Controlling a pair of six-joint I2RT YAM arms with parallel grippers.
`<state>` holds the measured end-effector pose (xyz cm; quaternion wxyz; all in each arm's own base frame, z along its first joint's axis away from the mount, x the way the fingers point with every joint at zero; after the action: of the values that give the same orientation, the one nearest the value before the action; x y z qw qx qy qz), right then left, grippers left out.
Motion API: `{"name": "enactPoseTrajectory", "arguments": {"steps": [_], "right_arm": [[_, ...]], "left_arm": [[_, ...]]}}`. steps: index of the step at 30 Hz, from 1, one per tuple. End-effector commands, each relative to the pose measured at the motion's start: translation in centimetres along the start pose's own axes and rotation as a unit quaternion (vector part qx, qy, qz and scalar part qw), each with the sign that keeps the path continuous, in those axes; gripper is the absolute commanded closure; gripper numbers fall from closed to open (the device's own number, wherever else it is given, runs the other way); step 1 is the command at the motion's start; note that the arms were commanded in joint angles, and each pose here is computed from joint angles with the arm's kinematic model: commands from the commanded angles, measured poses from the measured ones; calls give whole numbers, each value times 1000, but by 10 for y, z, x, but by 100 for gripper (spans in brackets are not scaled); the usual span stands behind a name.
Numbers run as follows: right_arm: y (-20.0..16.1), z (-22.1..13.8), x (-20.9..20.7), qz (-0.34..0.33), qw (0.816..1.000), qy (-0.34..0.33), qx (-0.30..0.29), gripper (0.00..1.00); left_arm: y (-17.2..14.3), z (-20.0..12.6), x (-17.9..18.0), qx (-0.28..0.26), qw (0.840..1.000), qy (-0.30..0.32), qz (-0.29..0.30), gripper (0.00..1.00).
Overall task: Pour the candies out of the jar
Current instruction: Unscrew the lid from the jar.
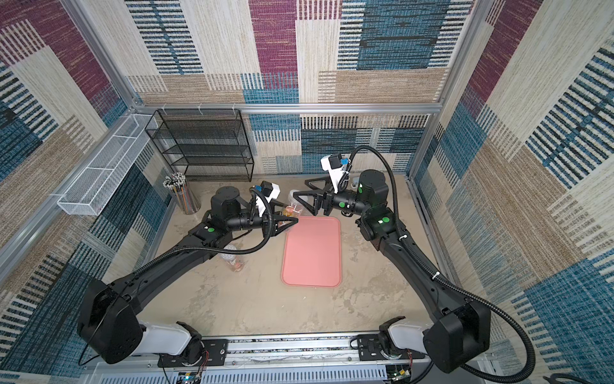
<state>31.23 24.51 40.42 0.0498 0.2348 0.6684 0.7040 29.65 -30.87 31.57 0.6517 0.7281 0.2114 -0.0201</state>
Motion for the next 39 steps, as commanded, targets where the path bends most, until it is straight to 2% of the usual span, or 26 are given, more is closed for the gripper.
{"name": "enactPoseTrajectory", "arguments": {"steps": [1, 6, 12, 32, 39], "right_arm": [[9, -1, -15, 19, 999, -50, -8, 10], [0, 10, -26, 43, 995, -85, 2, 11], [-17, 28, -34, 72, 991, -110, 19, 11], [-40, 45, -38, 106, 987, -114, 48, 23], [-44, 44, -36, 112, 986, -111, 50, 24]], "left_arm": [[5, -3, 11, -13, 999, 45, 13, 100], [1, -5, 30, -10, 993, 116, 19, 100], [-1, -4, 36, -8, 988, 153, 31, 100], [-6, -1, 36, 7, 982, 181, 57, 100], [-6, 2, 36, 10, 982, 181, 56, 100]]}}
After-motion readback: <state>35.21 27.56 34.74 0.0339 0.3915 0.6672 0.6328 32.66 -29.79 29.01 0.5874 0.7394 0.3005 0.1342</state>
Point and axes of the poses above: each gripper's point midway between its finger pads, its own z axis out along the fingers, its own x axis along the line the jaws close on, y = z × x, the point moved 1 cm from there along -z, back along the fingers, and after that the axes turned 7 degrees about -z, right-handed, at the moved point
